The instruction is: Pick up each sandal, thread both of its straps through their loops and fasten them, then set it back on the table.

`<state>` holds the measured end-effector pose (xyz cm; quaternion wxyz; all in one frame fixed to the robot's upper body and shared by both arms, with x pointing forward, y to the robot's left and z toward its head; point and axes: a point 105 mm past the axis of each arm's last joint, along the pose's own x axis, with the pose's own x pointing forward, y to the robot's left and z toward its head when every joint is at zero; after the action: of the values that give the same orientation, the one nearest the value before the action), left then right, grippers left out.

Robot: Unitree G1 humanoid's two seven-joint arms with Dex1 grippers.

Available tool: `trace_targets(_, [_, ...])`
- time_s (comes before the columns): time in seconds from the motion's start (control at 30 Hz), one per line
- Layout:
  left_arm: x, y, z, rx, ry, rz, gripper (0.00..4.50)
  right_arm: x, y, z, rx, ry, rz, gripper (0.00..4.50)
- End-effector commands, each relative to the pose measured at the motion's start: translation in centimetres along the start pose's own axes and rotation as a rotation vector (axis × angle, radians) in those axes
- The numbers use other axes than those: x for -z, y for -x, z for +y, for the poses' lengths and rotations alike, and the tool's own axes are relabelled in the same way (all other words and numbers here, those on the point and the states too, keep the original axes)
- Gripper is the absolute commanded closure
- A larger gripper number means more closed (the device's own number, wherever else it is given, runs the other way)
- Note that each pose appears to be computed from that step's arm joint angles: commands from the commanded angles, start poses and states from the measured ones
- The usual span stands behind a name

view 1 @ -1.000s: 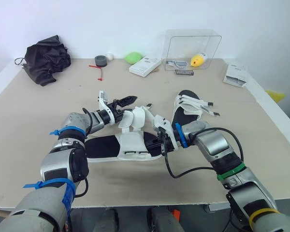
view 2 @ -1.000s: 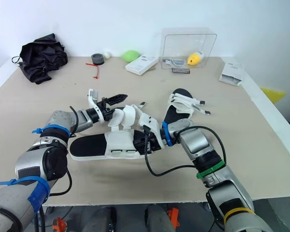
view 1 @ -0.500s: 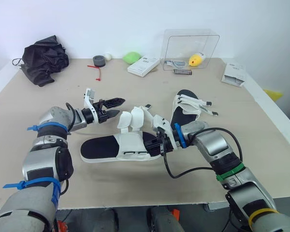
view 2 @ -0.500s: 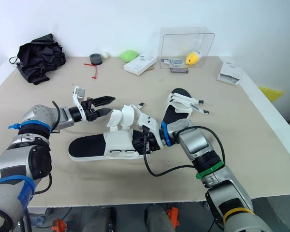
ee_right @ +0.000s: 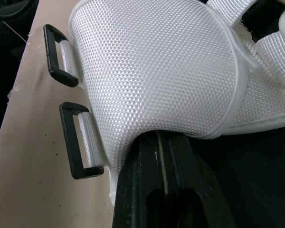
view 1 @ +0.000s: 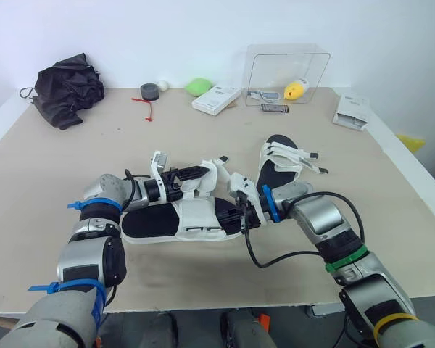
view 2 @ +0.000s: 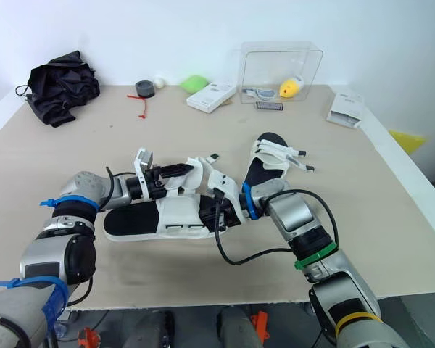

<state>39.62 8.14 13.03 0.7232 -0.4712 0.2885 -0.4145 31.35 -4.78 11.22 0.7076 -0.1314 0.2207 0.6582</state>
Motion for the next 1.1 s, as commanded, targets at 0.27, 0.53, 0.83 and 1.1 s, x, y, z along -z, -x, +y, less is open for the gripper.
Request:
trace_targets(0.27, [-3.8,-2.1,-3.6,0.132,0.007,-0.204,0.02,0.8,-1.0,0.9,-0.026,-0.03,0.022,4.5])
trace_targets(0.53, [-3.8,-1.8,-4.0,0.153,0.011,-0.195,0.02,0.6,-1.3,0.9,-0.033,-0.027,0.018,4.5])
trace_targets(0.83, [-3.2,-0.3,-1.8,0.021,-0.056,-0.111,0.02,0.7,-1.3,0.9,-0.038,-0.028,0.022,4.5])
trace_targets(1.1, [-4.0,0.7,-2.3,-0.014,-0.122,-0.071,0.02,0.8,-1.3,1.1,-0.041,-0.031,0.022,4.5])
